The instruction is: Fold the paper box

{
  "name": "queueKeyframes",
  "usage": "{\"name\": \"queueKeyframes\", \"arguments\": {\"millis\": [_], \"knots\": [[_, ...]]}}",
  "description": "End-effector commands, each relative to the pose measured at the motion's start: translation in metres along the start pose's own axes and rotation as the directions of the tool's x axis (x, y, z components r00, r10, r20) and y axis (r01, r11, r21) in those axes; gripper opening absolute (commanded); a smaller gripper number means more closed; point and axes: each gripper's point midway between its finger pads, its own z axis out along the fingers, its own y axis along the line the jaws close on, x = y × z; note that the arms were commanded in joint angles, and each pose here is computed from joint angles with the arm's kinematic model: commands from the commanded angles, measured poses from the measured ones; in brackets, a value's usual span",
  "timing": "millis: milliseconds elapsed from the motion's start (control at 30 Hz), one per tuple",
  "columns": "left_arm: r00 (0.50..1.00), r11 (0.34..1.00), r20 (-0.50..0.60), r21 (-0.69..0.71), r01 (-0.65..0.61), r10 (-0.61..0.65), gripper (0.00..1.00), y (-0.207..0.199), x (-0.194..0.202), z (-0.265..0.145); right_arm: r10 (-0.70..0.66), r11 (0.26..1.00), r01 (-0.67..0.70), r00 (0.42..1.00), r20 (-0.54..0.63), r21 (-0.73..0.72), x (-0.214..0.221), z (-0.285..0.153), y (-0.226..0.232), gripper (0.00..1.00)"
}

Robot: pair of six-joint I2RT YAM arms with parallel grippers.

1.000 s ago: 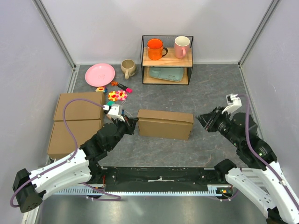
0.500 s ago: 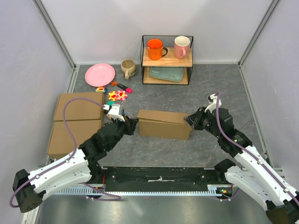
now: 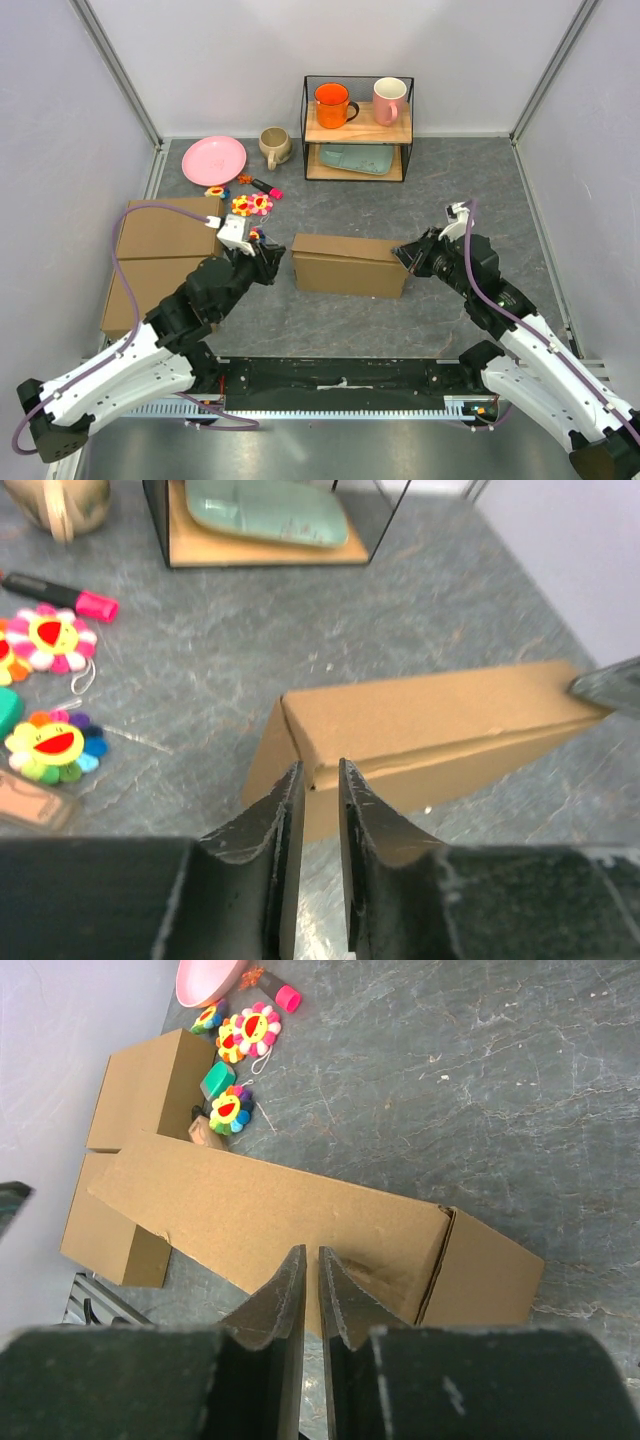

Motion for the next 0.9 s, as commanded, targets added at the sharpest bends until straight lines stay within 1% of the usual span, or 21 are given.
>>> {"name": "queueKeyframes", "arguments": {"millis": [0, 100, 133, 167, 200, 300, 333, 367, 467, 533, 567, 600, 667, 700, 767, 867], "knots": [[0.983, 1.0, 0.185, -0.006, -0.005, 0.006, 0.19, -0.001, -0.057, -0.012, 0.0, 0.999, 0.002, 0.998, -0.057, 0.038, 0.016, 0.002, -0.011, 0.17], [0.975, 1.0, 0.223, -0.009, -0.015, 0.016, 0.1, -0.006, -0.069, -0.004, -0.003, 0.999, 0.005, 0.998, -0.06, 0.04, 0.017, 0.001, -0.012, 0.17], [0.976, 1.0, 0.217, -0.008, -0.021, 0.022, 0.08, -0.009, -0.07, 0.001, -0.003, 0.999, 0.005, 0.998, -0.059, 0.039, 0.017, 0.001, -0.012, 0.17], [0.983, 0.999, 0.178, -0.019, -0.046, 0.049, 0.07, -0.01, -0.06, 0.011, -0.003, 0.999, 0.005, 0.998, -0.062, 0.04, 0.018, 0.001, -0.012, 0.16], [0.978, 0.999, 0.205, -0.005, -0.033, 0.034, 0.05, -0.015, -0.068, 0.015, -0.001, 0.999, 0.004, 0.998, -0.061, 0.041, 0.018, 0.001, -0.013, 0.16], [0.982, 0.999, 0.186, 0.015, -0.039, 0.036, 0.05, -0.022, -0.055, 0.03, -0.002, 0.999, 0.005, 0.998, -0.066, 0.043, 0.019, 0.002, -0.013, 0.16], [0.98, 1.0, 0.198, 0.017, -0.026, 0.022, 0.04, -0.023, -0.056, 0.033, -0.002, 0.999, 0.005, 0.998, -0.065, 0.041, 0.019, 0.001, -0.013, 0.16], [0.983, 1.0, 0.183, 0.013, -0.011, 0.009, 0.04, -0.023, -0.05, 0.037, -0.002, 0.999, 0.005, 0.998, -0.07, 0.042, 0.02, 0.002, -0.014, 0.16], [0.998, 1.0, 0.068, -0.026, -0.003, 0.005, 0.02, -0.015, -0.01, 0.051, 0.004, 0.999, 0.0, 0.997, -0.077, 0.043, 0.022, 0.002, -0.014, 0.16], [1.0, 0.999, -0.016, -0.038, 0.006, -0.006, 0.02, -0.006, 0.026, 0.052, 0.012, 0.999, -0.009, 0.997, -0.079, 0.039, 0.022, 0.002, -0.013, 0.15], [0.998, 0.998, -0.043, -0.039, 0.04, -0.042, 0.02, -0.004, 0.039, 0.051, 0.011, 0.999, -0.008, 0.997, -0.079, 0.037, 0.023, 0.002, -0.013, 0.16], [0.995, 0.998, -0.088, -0.052, 0.039, -0.044, 0.02, 0.004, 0.062, 0.049, 0.012, 0.999, -0.01, 0.997, -0.077, 0.034, 0.023, 0.001, -0.012, 0.16], [0.992, 0.996, -0.107, -0.048, 0.069, -0.074, 0.02, 0.006, 0.075, 0.046, 0.012, 0.999, -0.01, 0.997, -0.074, 0.033, 0.022, 0.001, -0.012, 0.15], [0.992, 0.997, -0.108, -0.044, 0.068, -0.073, 0.02, 0.006, 0.076, 0.044, 0.012, 1.0, -0.009, 0.997, -0.073, 0.03, 0.021, 0.001, -0.011, 0.16], [0.996, 0.997, -0.046, -0.025, 0.071, -0.072, 0.02, 0.002, 0.054, 0.042, 0.006, 1.0, -0.005, 0.998, -0.067, 0.029, 0.019, 0.0, -0.01, 0.15], [0.993, 0.997, 0.09, -0.006, 0.075, -0.074, 0.02, -0.007, 0.0, 0.035, 0.0, 0.999, 0.002, 0.999, -0.053, 0.032, 0.014, -0.002, -0.009, 0.15]]}}
